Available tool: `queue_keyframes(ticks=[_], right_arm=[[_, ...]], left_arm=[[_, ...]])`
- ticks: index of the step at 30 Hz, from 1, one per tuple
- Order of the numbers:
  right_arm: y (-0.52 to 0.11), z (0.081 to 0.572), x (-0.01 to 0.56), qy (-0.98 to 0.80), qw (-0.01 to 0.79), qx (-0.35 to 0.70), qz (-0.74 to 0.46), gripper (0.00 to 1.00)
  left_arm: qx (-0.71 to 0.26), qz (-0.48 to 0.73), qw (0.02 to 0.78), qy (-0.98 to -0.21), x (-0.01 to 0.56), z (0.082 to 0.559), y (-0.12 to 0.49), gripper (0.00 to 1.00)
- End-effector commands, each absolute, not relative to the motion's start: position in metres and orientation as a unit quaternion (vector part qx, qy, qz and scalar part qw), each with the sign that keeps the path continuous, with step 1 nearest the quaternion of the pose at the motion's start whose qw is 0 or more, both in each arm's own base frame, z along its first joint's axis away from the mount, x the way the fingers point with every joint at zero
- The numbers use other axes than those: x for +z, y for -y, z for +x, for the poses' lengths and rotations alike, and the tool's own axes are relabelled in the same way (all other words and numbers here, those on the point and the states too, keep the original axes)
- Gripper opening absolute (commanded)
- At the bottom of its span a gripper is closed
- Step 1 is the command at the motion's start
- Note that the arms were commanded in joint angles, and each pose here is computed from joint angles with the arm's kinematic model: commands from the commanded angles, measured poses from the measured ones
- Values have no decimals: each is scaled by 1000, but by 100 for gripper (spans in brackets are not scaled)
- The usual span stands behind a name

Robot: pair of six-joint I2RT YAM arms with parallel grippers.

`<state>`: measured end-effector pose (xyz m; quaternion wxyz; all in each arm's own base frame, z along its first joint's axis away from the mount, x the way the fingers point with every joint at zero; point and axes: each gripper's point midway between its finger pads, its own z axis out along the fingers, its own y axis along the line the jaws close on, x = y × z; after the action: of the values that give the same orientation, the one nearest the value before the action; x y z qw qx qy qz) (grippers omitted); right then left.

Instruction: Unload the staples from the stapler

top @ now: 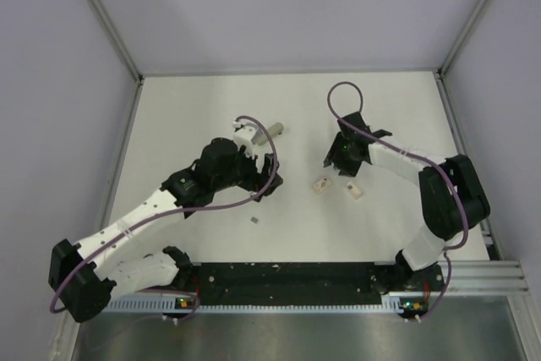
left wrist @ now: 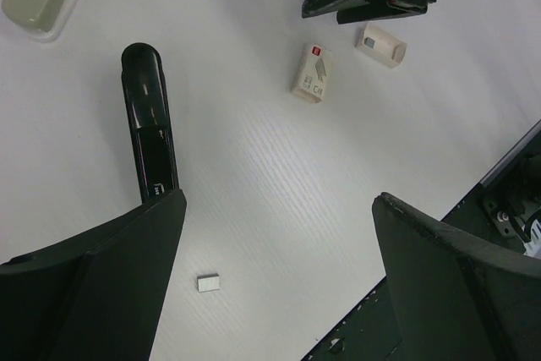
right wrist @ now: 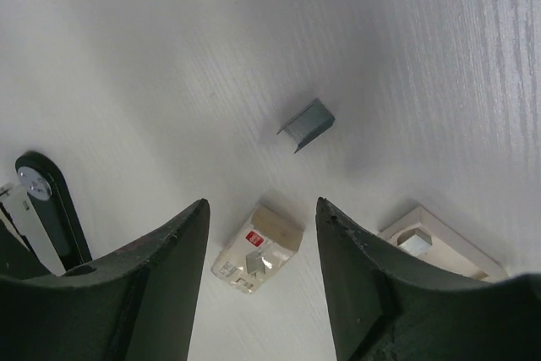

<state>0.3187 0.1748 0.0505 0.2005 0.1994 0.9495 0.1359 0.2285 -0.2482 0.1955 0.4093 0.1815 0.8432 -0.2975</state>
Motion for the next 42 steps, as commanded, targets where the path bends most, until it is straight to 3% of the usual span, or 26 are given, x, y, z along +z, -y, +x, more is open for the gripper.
queue_keyframes(ticks=[1,30,38,42], right_arm=[[-178,339,54,-936,217,124,249,54],[-155,354,27,-939,172,75,287,52],[-156,352,14,-945,155,67,279,46],[-157,351,10,-948,148,67,272,36]], left_arm=[[-315,207,407,-832,194,226,259,98],[-340,224,378,-832,185,221,272,98],[-333,223,376,-835,182,221,270,98],[-332,223,377,-836,181,221,269,99]])
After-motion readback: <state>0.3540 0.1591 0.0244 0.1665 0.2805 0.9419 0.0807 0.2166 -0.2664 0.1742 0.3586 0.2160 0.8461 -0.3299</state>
